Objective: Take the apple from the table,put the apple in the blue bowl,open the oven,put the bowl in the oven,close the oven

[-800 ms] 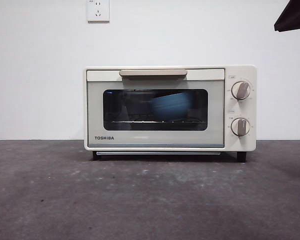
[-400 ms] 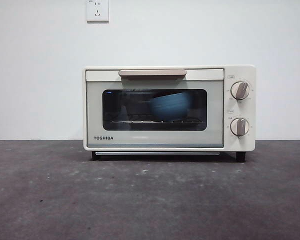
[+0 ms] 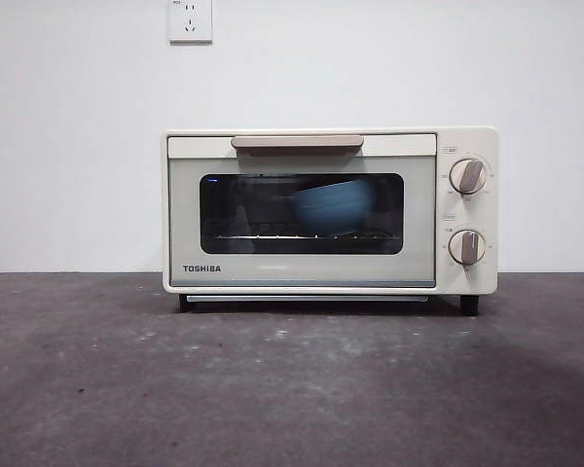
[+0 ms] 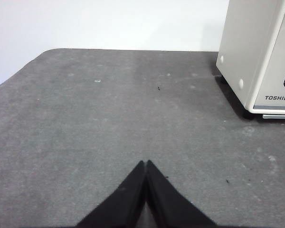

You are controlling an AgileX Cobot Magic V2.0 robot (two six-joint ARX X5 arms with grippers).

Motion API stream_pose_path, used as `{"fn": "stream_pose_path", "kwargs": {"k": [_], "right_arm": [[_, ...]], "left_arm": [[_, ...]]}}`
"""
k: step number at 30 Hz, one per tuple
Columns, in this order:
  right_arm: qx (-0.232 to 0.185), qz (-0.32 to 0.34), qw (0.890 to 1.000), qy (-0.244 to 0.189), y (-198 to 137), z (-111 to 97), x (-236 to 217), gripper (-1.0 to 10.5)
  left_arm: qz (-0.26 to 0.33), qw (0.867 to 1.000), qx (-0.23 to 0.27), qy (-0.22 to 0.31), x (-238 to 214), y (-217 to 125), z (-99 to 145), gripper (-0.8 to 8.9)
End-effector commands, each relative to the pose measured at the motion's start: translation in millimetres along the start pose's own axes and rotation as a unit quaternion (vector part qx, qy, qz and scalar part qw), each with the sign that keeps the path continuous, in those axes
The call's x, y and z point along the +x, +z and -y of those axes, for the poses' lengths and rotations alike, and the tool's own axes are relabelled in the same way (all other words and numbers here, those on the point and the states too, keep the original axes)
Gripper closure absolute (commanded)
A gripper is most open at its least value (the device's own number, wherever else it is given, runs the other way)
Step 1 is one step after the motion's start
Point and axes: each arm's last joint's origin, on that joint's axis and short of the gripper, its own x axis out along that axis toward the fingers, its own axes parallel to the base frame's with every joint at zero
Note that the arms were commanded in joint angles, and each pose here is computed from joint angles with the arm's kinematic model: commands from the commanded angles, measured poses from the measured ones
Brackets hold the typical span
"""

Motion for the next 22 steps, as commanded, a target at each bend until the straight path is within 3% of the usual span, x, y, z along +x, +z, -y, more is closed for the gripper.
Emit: {"fn": "stream_pose_path", "kwargs": {"k": [1,14,22], "right_arm": [[-0.005,0.003,1.0,-0.005,-7,2,-1,9.4],[-0.005,-0.107,0.994,-0.022,-40,7,-5,9.4],[-0.005,-0.098,0.995,-0.021,-38,6,-5,9.4]], "left_arm": [[-0.008,1.0,-0.002,0.001,2,-7,-1,8.06],[-0.008,1.0,-0.002,0.001,2,-7,-1,8.06],[-0.008,1.0,-0.002,0.001,2,-7,-1,8.06]]}}
